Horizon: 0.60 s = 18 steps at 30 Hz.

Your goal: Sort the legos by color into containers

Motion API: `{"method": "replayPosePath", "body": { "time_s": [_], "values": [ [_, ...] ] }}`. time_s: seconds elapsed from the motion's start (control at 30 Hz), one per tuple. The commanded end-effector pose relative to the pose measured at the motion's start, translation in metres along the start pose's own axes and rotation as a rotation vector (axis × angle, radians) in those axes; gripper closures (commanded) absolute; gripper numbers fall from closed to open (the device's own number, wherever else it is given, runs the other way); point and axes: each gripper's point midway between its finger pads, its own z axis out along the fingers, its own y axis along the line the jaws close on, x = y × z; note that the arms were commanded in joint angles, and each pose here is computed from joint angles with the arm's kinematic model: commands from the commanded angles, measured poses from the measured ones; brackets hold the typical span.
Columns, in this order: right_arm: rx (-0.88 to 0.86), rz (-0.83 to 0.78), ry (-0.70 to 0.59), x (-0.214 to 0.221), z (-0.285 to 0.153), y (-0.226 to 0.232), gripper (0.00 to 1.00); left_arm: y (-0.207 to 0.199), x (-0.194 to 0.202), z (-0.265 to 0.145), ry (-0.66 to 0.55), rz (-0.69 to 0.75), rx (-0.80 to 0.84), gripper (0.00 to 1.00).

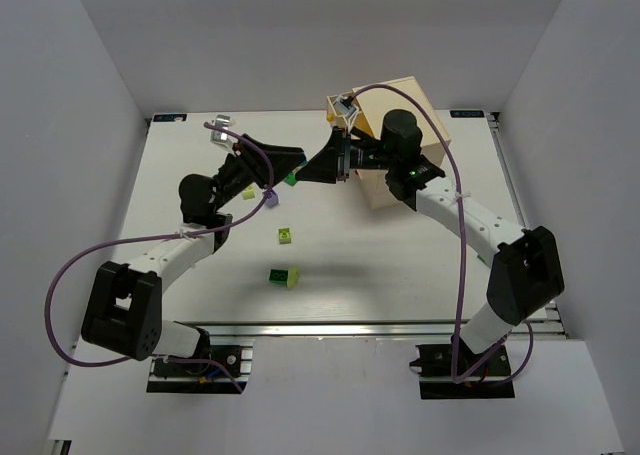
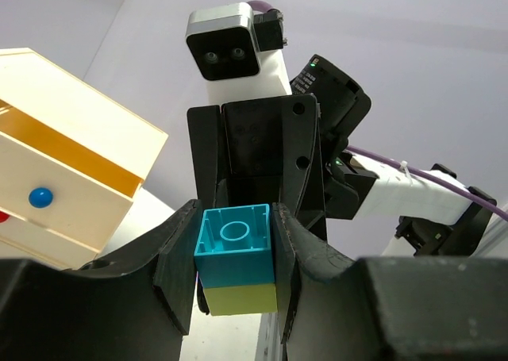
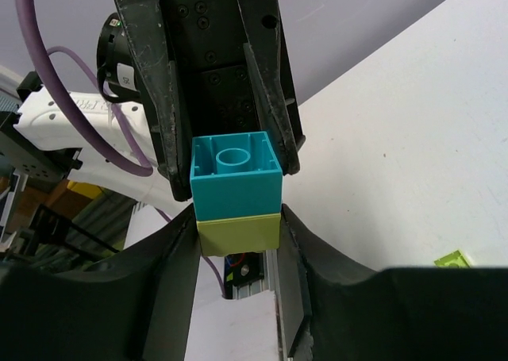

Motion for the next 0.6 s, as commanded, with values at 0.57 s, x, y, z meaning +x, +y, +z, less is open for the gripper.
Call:
{"method": "replayPosePath", "body": {
  "time_s": [0.57],
  "values": [
    [-0.065, -0.074, -0.023, -0.002, -0.022, 0.024, 1.00, 0.003, -0.027, 0.016, -0.029, 0.093, 0.012, 1.00]
  ]
}}
